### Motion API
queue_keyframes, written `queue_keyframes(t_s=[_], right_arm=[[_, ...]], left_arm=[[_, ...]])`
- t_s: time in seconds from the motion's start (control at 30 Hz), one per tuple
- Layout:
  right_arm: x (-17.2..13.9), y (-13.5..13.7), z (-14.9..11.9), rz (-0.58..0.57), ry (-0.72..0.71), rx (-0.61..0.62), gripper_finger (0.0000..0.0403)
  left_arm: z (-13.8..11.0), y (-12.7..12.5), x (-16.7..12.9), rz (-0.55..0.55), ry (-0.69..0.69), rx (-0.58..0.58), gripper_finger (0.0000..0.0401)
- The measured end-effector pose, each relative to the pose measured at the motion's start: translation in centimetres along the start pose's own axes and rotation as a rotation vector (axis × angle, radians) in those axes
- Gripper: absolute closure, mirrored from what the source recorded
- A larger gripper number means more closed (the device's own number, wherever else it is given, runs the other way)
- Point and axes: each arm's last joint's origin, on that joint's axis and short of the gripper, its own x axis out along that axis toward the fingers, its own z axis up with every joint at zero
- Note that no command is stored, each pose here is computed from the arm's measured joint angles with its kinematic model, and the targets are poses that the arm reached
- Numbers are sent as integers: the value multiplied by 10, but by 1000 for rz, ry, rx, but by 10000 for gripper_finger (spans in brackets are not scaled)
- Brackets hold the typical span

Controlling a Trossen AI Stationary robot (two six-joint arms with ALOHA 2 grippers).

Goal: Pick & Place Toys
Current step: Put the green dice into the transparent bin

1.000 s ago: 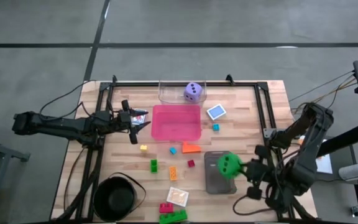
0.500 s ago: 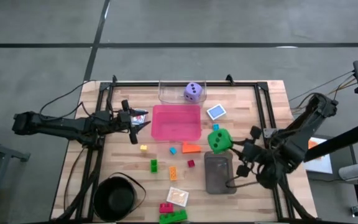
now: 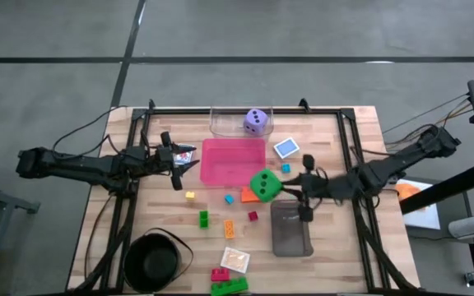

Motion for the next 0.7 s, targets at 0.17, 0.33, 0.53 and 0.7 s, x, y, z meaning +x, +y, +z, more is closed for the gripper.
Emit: queue_keyframes(t_s=[0.17, 0.33, 0.53, 0.7], right_arm=[[31, -40, -1, 20, -52, -10, 366], [63, -94, -4, 22, -105, 7, 367], [97, -165, -19, -23, -91, 62, 367], [126, -217, -32, -67, -36, 102, 367]], left_arm=[[0, 0, 0, 0, 0, 0, 197], [0, 0, 0, 0, 1, 0, 197], [0, 0, 0, 0, 1, -2, 197], [0, 0, 0, 0, 1, -4, 197]])
